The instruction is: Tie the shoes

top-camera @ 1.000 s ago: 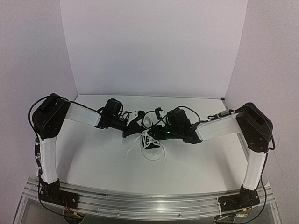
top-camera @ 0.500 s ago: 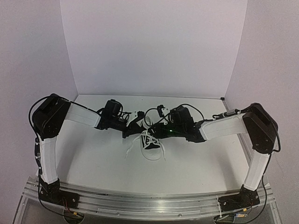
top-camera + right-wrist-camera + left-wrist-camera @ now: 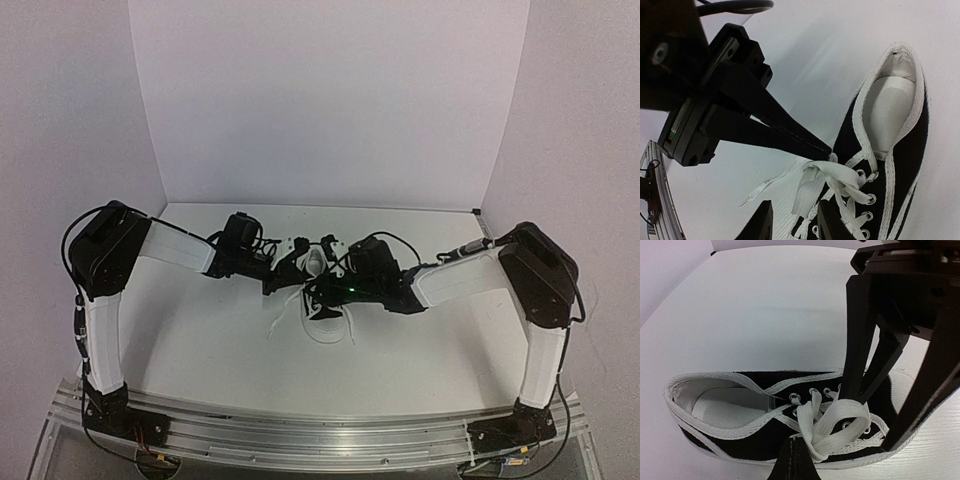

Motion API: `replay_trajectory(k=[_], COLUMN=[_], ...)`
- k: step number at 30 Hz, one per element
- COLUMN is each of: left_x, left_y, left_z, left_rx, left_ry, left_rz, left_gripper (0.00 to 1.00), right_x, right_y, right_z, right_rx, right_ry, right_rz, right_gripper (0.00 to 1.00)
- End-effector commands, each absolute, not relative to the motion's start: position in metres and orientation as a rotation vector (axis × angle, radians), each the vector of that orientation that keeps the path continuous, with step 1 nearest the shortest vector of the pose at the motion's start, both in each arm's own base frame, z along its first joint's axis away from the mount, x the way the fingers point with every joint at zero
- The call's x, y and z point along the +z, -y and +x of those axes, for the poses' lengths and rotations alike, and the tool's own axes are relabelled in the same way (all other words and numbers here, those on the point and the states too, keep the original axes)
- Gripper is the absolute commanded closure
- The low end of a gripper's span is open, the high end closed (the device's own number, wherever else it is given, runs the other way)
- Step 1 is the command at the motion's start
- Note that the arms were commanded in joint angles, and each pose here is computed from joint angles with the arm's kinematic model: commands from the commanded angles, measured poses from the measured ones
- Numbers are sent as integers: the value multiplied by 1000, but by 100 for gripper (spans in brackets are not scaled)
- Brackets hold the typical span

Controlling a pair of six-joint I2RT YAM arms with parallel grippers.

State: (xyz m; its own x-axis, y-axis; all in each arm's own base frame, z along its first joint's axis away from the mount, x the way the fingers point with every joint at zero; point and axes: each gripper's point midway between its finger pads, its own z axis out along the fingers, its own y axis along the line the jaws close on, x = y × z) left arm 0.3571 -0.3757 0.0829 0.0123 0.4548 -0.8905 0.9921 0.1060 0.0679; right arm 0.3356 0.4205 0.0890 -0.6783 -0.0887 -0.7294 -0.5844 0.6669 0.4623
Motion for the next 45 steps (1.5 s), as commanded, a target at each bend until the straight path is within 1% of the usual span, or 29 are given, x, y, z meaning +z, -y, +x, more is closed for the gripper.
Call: replay_trajectory(k=[1, 5, 6, 7, 9, 10, 11, 14, 25, 35, 41, 45], left_x=[105, 105, 104, 104, 106, 107, 107, 111, 111, 98, 94, 93], left_y=[375, 375, 374, 374, 375, 375, 375, 373, 370, 359, 358, 355], left_z=[361, 360, 360, 361, 362, 365, 369, 380, 392, 421, 426, 441], left_rx=[-804, -804, -804, -803, -798, -787, -771, -717, -626, -454, -413, -362], left_ry=[-1515, -1515, -1514, -1513, -1512, -1513, -1518, -1513, -1472, -1477, -1448, -1452], left_rz=[1444, 1446, 1446, 1445, 1436, 1427, 1415, 1391, 1411, 1403, 1436, 1425], left_gripper=[100, 100, 100, 100, 100, 100, 100, 100, 100, 100, 100, 100], right_x=[108, 104, 104, 103, 100, 98, 96, 91, 88, 73, 61, 58], right_y=[-431, -427, -427, -426, -424, -423, -421, -414, -400, -385, -378, -377], right_z=[349, 350, 350, 351, 352, 351, 350, 343, 328, 313, 307, 304], right_rx=[941, 922, 918, 912, 901, 898, 896, 891, 897, 894, 878, 887], right_ry=[-2125, -2136, -2136, -2139, -2147, -2153, -2160, -2180, -2217, -2288, -2324, -2340], right_rz=[-493, -476, -473, -468, -456, -455, -455, -453, -445, -414, -404, -397], right_gripper=[74, 76, 78, 82, 95, 98, 100, 100, 100, 100, 100, 100])
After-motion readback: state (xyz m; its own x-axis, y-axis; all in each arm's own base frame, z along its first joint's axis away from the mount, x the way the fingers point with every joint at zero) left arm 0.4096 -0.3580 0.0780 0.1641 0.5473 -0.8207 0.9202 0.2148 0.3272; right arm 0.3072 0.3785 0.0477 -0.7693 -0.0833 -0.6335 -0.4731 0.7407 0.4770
